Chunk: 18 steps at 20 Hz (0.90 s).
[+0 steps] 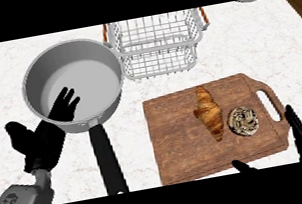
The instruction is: Pick the croissant from the cutting board and place it in the tiered basket
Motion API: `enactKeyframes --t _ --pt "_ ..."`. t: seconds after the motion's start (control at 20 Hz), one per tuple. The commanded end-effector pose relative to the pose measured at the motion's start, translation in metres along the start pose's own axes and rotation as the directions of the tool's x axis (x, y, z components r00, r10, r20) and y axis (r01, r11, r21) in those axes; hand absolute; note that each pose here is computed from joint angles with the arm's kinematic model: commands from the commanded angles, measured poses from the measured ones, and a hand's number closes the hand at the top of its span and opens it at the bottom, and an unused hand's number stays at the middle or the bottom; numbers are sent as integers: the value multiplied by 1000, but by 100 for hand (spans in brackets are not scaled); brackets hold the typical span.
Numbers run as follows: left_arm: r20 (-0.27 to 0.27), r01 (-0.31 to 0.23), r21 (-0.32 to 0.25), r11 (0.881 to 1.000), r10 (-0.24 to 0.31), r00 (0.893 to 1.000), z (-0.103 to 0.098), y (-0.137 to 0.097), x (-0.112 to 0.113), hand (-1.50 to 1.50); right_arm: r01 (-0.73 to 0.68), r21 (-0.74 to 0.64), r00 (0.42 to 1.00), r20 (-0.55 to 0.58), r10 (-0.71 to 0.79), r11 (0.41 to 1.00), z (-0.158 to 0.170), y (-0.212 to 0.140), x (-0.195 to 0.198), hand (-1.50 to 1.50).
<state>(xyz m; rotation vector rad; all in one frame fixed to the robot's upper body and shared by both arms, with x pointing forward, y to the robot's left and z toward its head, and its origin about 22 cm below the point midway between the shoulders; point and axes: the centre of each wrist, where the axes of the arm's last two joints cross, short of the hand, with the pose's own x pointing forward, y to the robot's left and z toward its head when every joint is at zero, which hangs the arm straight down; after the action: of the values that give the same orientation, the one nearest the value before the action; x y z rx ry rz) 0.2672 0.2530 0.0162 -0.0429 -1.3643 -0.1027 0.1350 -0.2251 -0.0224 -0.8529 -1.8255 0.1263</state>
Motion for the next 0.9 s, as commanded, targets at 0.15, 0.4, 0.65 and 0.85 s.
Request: enactKeyframes --t 0.15,0.4,0.65,0.85 --pt "37 13 -46 999 -11 999 -4 -8 10 0 -305 31 938 -164 306 952 37 -29 -2 -150" --pt "68 15 -65 998 -11 998 -6 -24 19 0 -320 71 911 -252 327 945 33 -14 29 -150" --pt "59 5 -91 996 0 998 -10 -28 14 0 -330 127 882 -310 354 935 16 11 71 -150" --pt "40 1 -80 997 3 999 -9 -16 20 0 -449 187 795 -361 487 873 8 19 85 -150"
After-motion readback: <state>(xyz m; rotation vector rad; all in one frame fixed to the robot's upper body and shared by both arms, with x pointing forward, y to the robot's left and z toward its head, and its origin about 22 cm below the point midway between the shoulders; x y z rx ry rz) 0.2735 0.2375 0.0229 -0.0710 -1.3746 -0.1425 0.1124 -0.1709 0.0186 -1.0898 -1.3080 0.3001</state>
